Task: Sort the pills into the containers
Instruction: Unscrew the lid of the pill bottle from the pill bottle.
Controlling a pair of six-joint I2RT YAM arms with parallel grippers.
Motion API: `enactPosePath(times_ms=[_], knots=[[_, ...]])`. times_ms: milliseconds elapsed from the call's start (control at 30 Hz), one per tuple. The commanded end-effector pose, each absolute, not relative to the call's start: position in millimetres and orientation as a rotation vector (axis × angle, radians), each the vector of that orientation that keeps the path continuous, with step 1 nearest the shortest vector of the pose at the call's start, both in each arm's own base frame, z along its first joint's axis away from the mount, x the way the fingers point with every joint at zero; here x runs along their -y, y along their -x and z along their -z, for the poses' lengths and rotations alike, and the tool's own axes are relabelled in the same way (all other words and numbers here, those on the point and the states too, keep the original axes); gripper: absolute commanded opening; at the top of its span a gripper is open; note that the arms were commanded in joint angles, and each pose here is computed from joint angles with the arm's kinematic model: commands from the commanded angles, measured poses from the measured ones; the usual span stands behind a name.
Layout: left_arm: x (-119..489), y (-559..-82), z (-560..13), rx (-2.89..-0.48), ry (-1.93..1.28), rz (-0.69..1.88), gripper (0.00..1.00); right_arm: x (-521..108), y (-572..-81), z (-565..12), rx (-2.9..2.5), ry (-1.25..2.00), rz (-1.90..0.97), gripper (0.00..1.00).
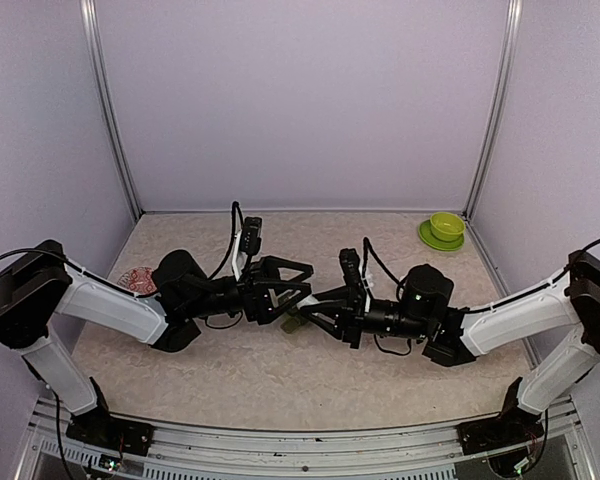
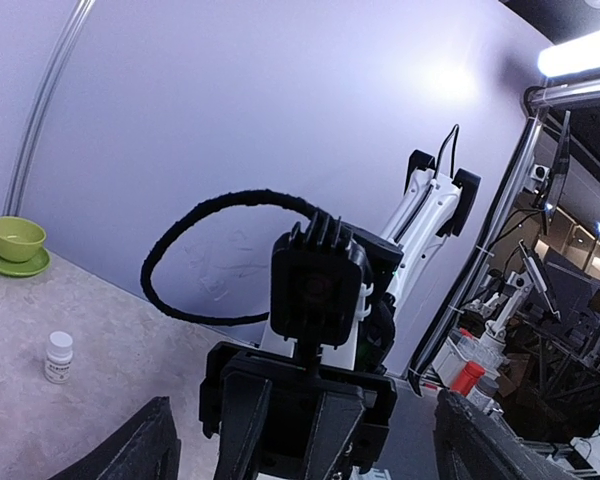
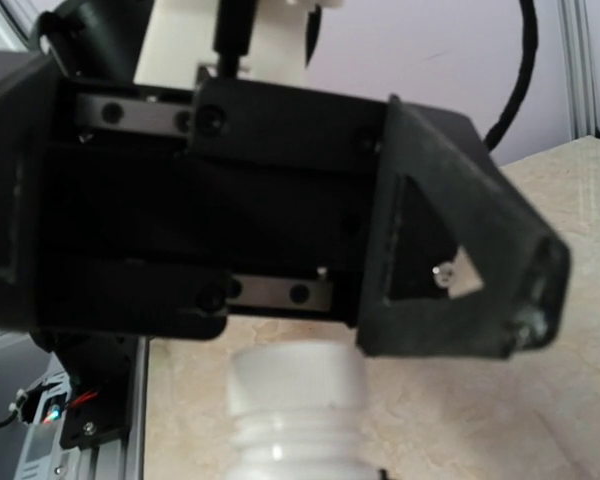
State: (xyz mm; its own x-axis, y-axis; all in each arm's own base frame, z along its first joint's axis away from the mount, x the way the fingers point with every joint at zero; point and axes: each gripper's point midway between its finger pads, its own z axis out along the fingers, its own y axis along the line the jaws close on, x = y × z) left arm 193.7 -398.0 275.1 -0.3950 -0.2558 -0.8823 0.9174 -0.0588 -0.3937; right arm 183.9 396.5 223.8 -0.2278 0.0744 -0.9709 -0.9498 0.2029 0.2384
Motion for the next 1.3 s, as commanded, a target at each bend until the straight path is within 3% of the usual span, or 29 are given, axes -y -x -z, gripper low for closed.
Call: enactPosePath(times_ms=[0, 233, 533, 933, 1267], knots=[[398, -193, -280, -1.247, -0.802, 1.634, 0.84, -406, -184, -242, -1.372, 0.879, -1.277, 0.07], [399, -192, -277, -1.247, -0.809, 1.638, 0.8, -411, -184, -241, -1.37, 0.891, -1.292, 0.07], [398, -191, -277, -1.247, -0.81, 1.636, 0.67, -409, -194, -234, -1.413, 0.847, -1.249, 0.06], [396, -194, -273, -1.269, -0.794, 1.617, 0.67, -399, -197, -232, -1.438, 0.805, -1.214, 0.07], [396, -200, -276, -1.269, -0.771, 1.6, 0.78, -412, -183, -235, -1.398, 0.9, -1.297, 0.07]])
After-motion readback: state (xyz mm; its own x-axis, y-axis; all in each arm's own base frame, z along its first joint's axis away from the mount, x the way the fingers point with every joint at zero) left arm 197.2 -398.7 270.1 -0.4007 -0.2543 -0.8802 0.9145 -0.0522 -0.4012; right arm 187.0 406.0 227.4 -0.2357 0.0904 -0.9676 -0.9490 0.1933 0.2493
